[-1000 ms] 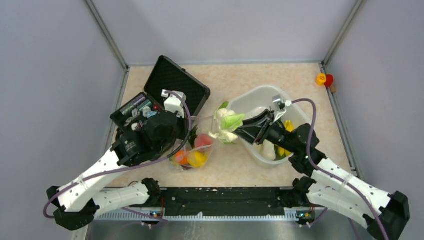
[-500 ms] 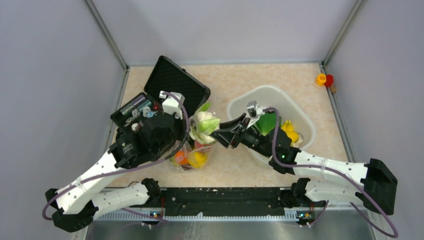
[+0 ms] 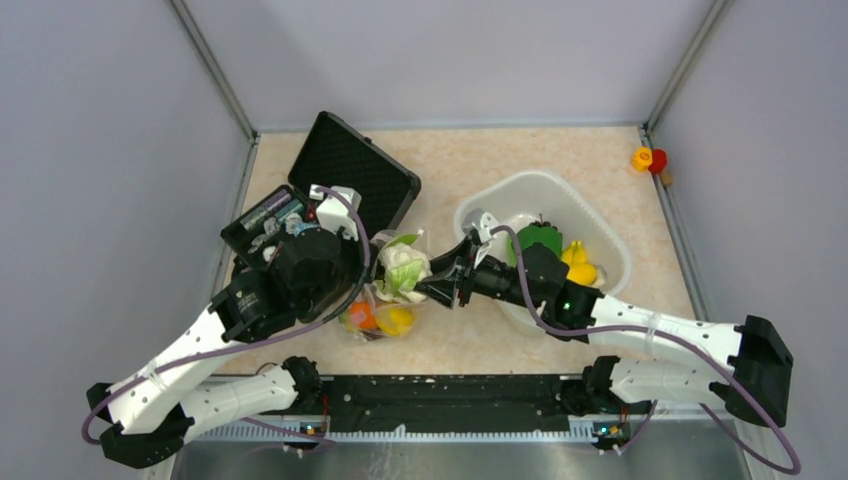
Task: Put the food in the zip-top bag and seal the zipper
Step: Place the fake vegetable in the zipper food storage bag.
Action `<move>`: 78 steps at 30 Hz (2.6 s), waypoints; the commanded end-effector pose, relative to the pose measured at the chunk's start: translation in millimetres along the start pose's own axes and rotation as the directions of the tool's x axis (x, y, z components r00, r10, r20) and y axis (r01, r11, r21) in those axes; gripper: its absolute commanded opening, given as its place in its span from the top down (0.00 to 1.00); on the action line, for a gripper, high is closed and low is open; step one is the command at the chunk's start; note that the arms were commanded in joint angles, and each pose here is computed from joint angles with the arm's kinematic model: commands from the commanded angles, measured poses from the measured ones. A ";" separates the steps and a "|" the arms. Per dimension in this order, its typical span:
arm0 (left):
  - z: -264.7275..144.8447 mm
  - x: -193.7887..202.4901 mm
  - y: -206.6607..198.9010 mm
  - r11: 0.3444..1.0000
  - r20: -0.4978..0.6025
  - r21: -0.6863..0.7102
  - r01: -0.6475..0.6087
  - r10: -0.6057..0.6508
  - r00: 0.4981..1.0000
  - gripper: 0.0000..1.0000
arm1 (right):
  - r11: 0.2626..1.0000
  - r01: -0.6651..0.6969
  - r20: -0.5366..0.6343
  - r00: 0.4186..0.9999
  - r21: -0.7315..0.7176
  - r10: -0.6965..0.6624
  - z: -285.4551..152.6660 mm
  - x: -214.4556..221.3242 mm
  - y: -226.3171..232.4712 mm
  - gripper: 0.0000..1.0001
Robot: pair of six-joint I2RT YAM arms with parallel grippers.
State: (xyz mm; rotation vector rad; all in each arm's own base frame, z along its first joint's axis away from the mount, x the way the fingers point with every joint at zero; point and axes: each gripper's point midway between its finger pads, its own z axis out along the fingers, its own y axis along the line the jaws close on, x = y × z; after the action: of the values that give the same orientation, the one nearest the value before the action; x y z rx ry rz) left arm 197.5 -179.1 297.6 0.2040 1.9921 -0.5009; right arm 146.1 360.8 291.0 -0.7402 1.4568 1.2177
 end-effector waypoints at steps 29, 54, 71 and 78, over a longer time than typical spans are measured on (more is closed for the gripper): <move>-1.2 -25.1 -18.0 0.997 0.071 0.074 0.030 -0.035 0.997 1.00 | 0.990 0.129 -0.213 0.967 -0.059 -0.139 42.3 11.5 26.4 0.41; -9.0 -36.6 -13.9 0.998 0.110 0.063 0.031 -0.037 0.993 0.99 | 0.978 0.169 -0.113 0.981 0.125 -0.156 12.1 -12.6 20.6 0.42; -13.3 -35.8 -26.8 0.990 0.095 0.138 0.040 -0.054 0.994 1.00 | 0.955 0.154 0.056 0.983 0.254 -0.174 67.7 -24.8 2.3 0.61; -15.5 -39.6 -27.4 0.987 0.118 0.150 0.051 -0.069 0.991 1.00 | 0.953 0.247 -0.083 0.968 0.175 -0.236 79.3 10.7 5.2 0.56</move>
State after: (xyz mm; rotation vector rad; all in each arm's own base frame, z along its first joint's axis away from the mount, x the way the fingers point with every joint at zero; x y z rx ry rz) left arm 193.8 -186.2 305.0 0.2409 1.9723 -0.5593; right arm 165.4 417.1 257.8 -0.7708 1.5446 0.8430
